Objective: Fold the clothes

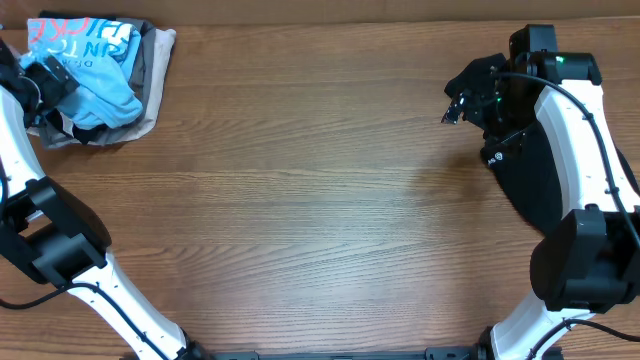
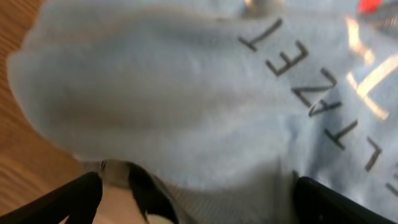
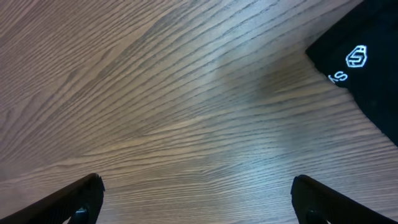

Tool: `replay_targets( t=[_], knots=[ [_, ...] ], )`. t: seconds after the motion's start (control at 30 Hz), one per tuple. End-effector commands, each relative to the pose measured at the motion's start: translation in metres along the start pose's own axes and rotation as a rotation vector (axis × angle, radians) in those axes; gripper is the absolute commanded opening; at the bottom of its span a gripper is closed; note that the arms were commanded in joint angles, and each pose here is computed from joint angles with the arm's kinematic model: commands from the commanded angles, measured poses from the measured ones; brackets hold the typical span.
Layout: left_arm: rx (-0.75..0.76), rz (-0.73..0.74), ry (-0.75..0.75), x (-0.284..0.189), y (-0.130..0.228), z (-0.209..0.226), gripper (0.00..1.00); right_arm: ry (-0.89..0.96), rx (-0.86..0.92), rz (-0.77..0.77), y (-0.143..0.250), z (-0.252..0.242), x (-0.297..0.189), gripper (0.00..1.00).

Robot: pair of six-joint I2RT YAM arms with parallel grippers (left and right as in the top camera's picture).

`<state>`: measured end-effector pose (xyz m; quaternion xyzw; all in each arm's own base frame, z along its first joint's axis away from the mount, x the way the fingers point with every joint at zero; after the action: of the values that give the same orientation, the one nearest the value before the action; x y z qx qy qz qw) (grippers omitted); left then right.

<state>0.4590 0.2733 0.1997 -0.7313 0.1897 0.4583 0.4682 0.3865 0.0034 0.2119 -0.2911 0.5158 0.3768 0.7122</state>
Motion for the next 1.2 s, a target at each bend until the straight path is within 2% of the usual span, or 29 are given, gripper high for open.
replay_targets(
  t=[0.0,0.17,0.3,0.43,0.73,1.17],
  knots=[
    [0.17,-0.085,-0.014,-0.055,-0.019,-0.01,1.0,-0.027,-0.018,-0.021,0.001,0.005,-0.006,1.0],
    [0.261,-0.194,0.05,-0.124,-0.029,-0.035,1.0,-0.083,-0.107,-0.113,-0.002,0.022,-0.031,1.0],
    [0.309,-0.313,0.067,-0.184,-0.032,-0.054,1.0,-0.142,-0.155,-0.219,0.003,0.035,-0.075,1.0],
    [0.326,-0.37,0.071,-0.213,-0.03,-0.063,1.0,-0.201,-0.188,-0.317,0.02,0.04,-0.121,1.0],
    [0.326,-0.365,0.071,-0.213,-0.029,-0.063,1.0,-0.29,-0.226,-0.441,0.073,0.029,-0.191,1.0],
    [0.326,-0.365,0.071,-0.213,-0.029,-0.063,1.0,-0.273,-0.218,-0.413,0.078,0.025,-0.189,1.0]
  ],
)
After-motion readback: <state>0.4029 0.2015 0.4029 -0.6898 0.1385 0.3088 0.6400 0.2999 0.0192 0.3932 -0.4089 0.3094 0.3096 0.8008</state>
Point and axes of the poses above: each gripper's point midway between its finger pads, its own x axis out along the fingers, its own z axis along the line the jaws close on, y = z × x, the point moved 7 cm from there along -x, back along the fingers, and after that the axes turned 9 degrees about x, right-handed, at the moved point
